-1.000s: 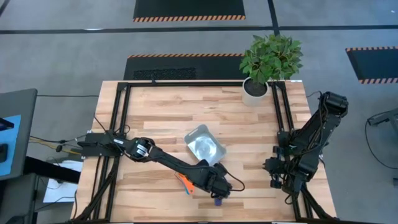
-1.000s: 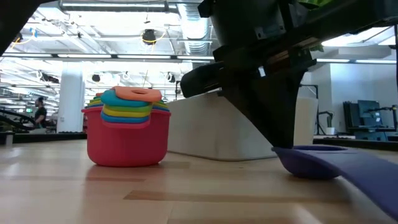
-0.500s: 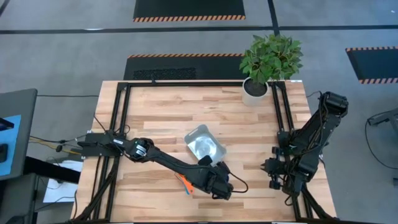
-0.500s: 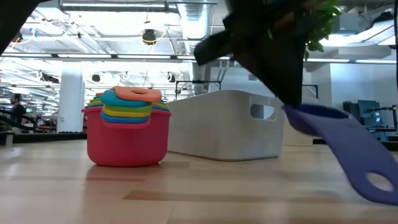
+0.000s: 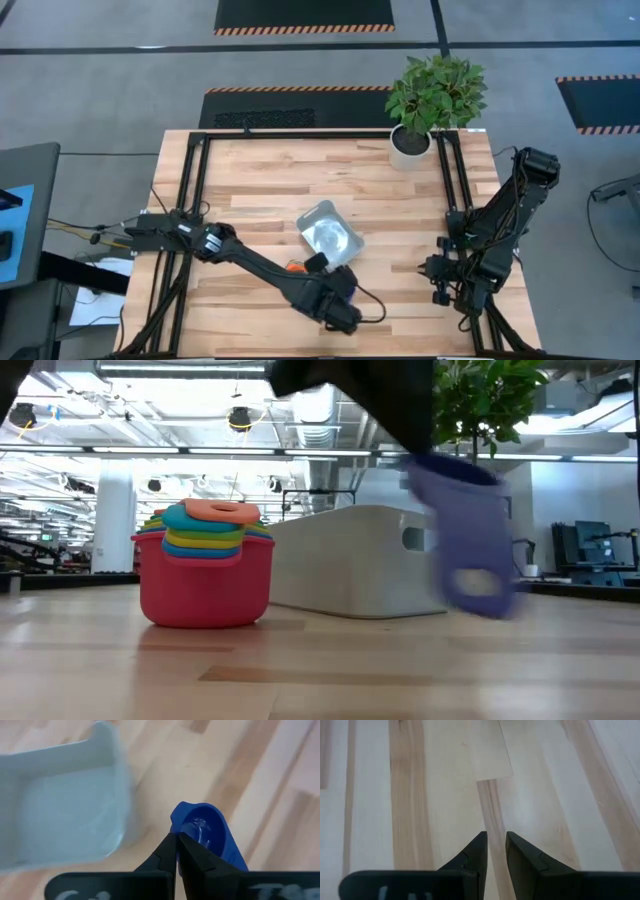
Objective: Nest measuring cups in basket
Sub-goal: Stack the dark blue measuring cup on top of the orange measuring cup, then adjust the white bin
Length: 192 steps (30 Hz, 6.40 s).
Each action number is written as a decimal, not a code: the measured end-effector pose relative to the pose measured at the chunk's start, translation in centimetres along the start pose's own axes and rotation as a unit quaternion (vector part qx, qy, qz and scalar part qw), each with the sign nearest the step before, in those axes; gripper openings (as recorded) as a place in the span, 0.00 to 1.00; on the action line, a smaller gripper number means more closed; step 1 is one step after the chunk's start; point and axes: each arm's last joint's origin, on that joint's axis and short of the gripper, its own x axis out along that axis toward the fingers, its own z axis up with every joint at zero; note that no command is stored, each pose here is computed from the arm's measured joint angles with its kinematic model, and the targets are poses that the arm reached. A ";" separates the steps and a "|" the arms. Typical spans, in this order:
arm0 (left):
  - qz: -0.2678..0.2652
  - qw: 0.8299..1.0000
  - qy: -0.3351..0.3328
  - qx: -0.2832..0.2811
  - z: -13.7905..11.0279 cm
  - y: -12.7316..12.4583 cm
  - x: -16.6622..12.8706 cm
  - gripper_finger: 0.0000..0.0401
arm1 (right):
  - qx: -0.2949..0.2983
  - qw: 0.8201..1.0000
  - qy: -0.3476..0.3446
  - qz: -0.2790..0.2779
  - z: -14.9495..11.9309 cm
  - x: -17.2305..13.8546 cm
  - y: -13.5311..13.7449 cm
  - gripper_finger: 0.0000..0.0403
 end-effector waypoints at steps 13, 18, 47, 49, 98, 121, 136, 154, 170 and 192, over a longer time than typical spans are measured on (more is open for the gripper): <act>0.106 0.994 -0.003 -0.017 -1.9 2.8 -6.2 0.00 | -0.003 1.000 -0.006 0.000 0.0 0.0 0.0 0.23; 0.086 0.995 -0.026 -0.038 -2.5 2.9 -8.8 0.00 | -0.002 1.000 -0.012 -0.001 0.1 0.0 0.0 0.23; 0.042 0.945 -0.062 -0.319 -11.7 9.4 -5.1 0.00 | -0.003 1.000 -0.028 -0.003 0.4 0.1 0.1 0.23; 0.039 0.942 -0.060 -0.327 -11.9 9.4 -5.0 0.00 | -0.001 1.000 -0.026 -0.004 0.5 0.2 0.1 0.23; 0.043 0.956 -0.166 -0.238 -11.5 9.2 -5.1 0.37 | 0.030 0.988 -0.050 0.146 6.8 6.8 -1.7 0.17; 0.049 0.961 -0.166 -0.216 -11.5 9.2 -5.1 0.37 | 0.016 0.982 -0.168 0.083 10.6 9.0 -6.3 0.16; 0.056 0.964 -0.171 -0.196 -11.9 9.3 -5.1 0.37 | 0.004 0.992 -0.081 0.094 9.1 9.7 -6.4 0.16; 0.151 0.970 -0.051 -0.182 -10.0 15.5 2.9 0.24 | -0.062 0.992 -0.065 0.094 10.5 15.2 -3.0 0.16; 0.138 0.976 -0.049 -0.161 -5.0 19.4 6.6 0.21 | -0.086 0.978 -0.154 0.108 16.4 15.2 -4.4 0.16; 0.162 0.973 -0.058 -0.150 -6.3 18.1 5.0 0.20 | -0.095 0.992 -0.054 -0.071 13.3 8.5 -6.3 0.16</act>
